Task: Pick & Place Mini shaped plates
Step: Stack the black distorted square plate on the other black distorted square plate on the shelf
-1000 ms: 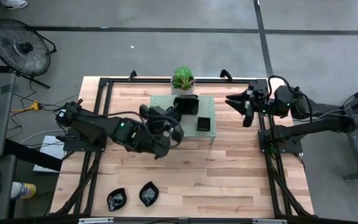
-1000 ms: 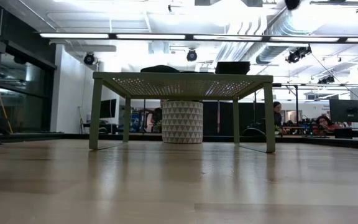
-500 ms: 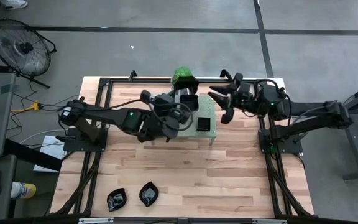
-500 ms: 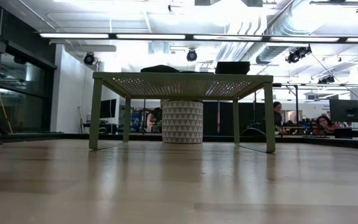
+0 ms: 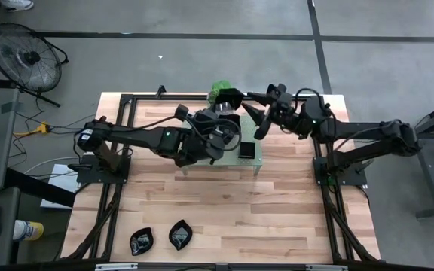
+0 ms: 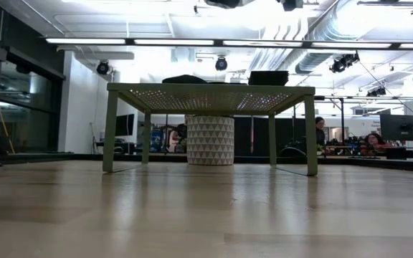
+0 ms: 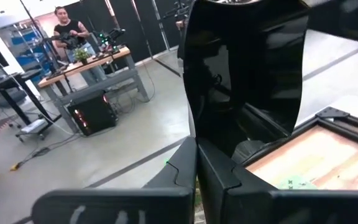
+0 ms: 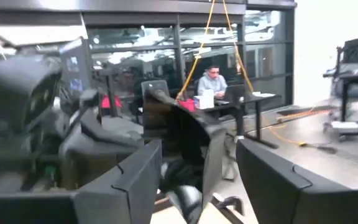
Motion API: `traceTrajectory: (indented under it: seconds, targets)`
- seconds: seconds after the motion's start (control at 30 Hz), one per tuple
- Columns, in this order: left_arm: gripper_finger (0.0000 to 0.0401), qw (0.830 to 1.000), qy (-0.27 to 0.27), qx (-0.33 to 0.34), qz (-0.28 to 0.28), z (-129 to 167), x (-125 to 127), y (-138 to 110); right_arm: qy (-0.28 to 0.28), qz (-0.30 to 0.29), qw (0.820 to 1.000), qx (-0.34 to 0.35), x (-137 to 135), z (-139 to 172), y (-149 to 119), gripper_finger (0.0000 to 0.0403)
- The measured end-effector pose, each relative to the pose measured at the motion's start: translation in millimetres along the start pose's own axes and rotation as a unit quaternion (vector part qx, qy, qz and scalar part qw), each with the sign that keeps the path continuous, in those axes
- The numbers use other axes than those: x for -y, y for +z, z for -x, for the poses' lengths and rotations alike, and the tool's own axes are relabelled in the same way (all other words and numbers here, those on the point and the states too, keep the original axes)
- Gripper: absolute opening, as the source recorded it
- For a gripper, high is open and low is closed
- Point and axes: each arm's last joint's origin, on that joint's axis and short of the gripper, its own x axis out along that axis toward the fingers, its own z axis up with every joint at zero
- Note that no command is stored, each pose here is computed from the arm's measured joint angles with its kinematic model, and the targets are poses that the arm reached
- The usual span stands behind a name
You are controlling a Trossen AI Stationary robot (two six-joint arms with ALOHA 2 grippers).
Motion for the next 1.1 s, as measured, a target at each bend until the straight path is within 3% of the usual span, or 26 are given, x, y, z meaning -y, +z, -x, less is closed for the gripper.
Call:
traceTrajectory:
  seconds: [0.3,0.53,1.1]
  targets:
    - [0.0000,1.000,0.001,0.002,-0.011,0,1,1,0.036,-0.048,0.998,-0.018,8,-15,-13,0.0191]
    - [0.0000,1.000,0.001,0.003,-0.010,0,1,1,0.028,-0.050,0.998,-0.009,8,-18,-14,0.0175]
    - [0.0000,1.000,-0.005,0.000,-0.009,0,1,1,0.018,-0.052,0.998,0.004,9,-18,-12,0.0074]
